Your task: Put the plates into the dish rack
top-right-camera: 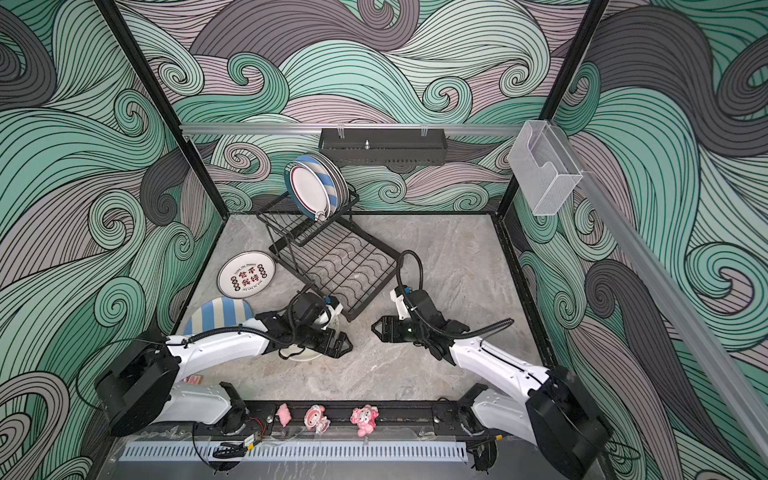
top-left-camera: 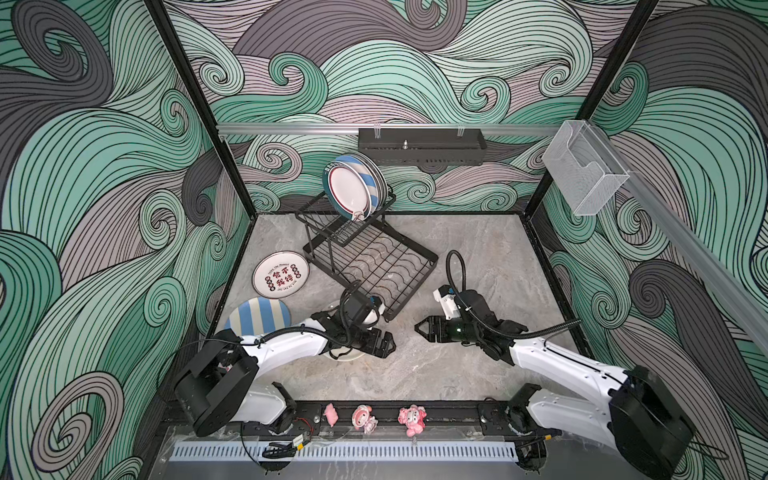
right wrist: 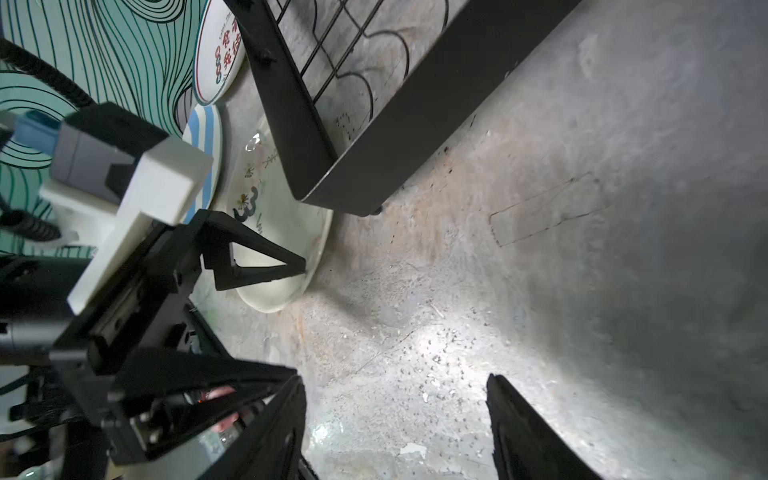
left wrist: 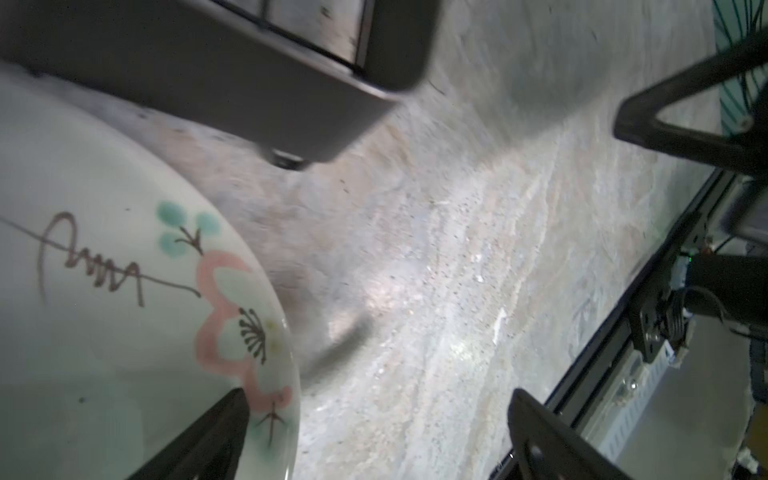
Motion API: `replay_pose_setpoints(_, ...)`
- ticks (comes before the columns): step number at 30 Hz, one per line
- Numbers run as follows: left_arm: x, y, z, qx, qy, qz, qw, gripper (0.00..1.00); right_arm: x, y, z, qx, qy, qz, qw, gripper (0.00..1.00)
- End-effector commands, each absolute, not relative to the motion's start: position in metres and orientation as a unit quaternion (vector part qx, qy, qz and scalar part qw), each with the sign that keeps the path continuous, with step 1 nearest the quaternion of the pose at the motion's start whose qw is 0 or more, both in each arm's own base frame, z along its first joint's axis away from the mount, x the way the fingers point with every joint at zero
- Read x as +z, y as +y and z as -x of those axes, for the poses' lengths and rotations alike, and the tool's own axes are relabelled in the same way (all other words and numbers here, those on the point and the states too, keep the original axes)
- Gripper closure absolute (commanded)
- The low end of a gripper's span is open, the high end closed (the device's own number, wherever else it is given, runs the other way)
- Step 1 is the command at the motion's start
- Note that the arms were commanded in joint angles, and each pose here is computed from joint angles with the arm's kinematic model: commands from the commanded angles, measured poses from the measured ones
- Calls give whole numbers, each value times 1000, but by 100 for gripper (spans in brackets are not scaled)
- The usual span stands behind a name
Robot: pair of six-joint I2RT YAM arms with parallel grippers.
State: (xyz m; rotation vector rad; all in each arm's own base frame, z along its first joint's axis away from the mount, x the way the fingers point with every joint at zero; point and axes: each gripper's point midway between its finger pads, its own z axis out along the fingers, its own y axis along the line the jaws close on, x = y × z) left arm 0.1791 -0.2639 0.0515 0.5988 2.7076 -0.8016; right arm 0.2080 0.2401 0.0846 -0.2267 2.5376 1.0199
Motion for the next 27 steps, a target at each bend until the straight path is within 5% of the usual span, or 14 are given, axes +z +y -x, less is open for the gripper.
replay_pose_setpoints(1, 54, -273, -164, -261, 930, -239, 101, 1, 85, 258, -200, 418, 891, 67, 166, 28)
replay_pose_setpoints(9, 77, -285, -153, -268, 919, -270, 98, 1, 75, 268, -191, 411, 895, 73, 159, 25)
replay_pose_setpoints(19, 110, -159, -242, -138, 946, -23, 292, 1, 75, 276, -195, 411, 893, 76, 166, 24)
replay_pose_setpoints(27, 88, -99, -272, -94, 944, 62, 310, 1, 78, 288, -196, 417, 890, 94, 159, 23)
